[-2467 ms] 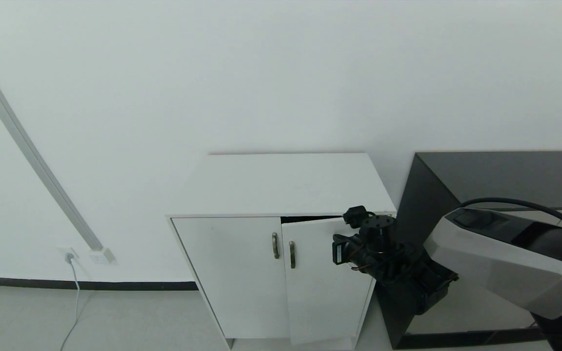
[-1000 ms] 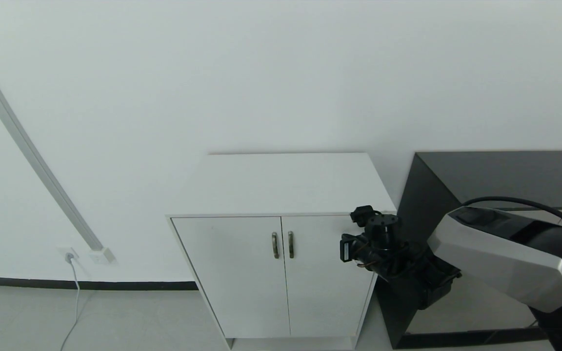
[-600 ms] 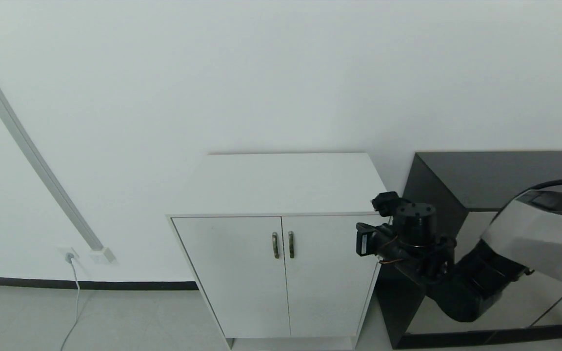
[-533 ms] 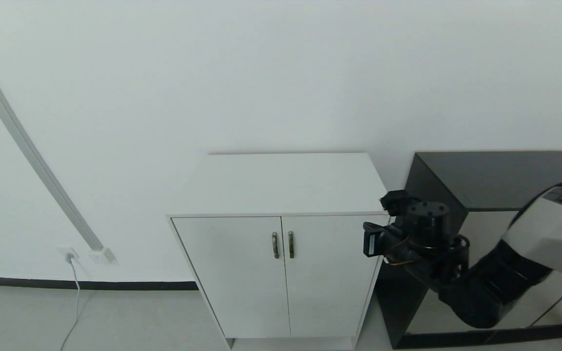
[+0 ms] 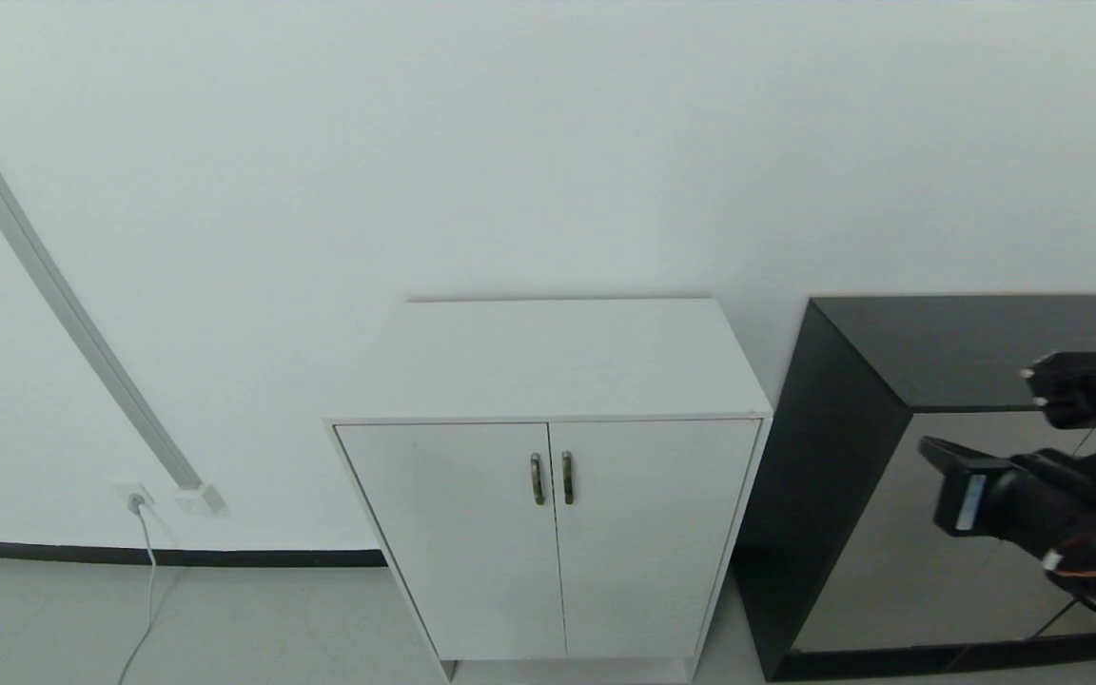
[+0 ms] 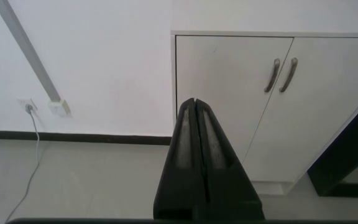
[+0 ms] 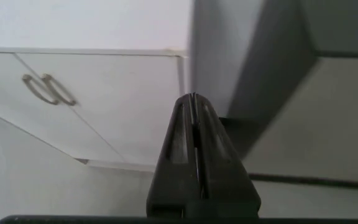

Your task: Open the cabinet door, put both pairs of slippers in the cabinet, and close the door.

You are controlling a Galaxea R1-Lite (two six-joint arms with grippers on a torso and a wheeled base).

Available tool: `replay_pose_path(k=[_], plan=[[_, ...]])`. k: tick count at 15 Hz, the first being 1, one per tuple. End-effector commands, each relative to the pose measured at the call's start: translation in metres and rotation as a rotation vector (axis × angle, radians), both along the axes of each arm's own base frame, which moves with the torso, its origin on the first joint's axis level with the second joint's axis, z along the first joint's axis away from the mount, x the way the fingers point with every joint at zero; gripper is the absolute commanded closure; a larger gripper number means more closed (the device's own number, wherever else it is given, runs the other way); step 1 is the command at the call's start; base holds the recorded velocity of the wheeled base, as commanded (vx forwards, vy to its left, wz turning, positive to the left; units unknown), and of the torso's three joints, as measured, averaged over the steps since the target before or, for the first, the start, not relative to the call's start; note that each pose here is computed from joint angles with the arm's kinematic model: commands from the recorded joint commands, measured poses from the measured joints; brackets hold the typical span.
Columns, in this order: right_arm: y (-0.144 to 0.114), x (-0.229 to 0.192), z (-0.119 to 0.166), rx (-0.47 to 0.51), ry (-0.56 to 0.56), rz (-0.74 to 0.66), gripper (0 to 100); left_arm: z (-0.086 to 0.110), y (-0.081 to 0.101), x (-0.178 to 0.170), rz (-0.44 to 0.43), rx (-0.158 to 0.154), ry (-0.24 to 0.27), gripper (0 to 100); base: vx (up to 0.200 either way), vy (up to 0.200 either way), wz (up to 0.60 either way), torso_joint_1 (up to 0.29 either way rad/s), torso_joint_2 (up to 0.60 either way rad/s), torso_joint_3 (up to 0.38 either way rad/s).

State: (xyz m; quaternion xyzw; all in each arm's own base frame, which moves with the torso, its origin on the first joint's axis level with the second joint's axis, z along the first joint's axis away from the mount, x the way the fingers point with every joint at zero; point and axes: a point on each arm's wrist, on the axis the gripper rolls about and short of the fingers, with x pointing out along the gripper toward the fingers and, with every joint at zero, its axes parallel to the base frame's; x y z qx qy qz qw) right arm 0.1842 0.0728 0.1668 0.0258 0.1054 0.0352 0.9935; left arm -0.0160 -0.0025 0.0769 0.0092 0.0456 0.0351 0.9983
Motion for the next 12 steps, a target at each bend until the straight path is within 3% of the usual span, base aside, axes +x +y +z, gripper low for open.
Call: replay_pose_path(k=[1, 5, 12], plan=[[-0.06, -0.091, 0.028, 0.02, -0.077, -0.205, 100, 0.0, 0.0, 0.0, 0.001, 0.0, 0.001, 100, 0.0, 0.0, 0.0, 0.0, 0.0, 0.0], [-0.074, -0.153, 0.011, 0.01, -0.031, -0.215, 100, 0.0, 0.0, 0.0, 0.001, 0.0, 0.001, 100, 0.0, 0.0, 0.0, 0.0, 0.0, 0.0], [-0.085, -0.204, -0.029, 0.025, -0.078, -0.207, 100, 0.0, 0.0, 0.0, 0.001, 0.0, 0.001, 100, 0.0, 0.0, 0.0, 0.0, 0.0, 0.0]])
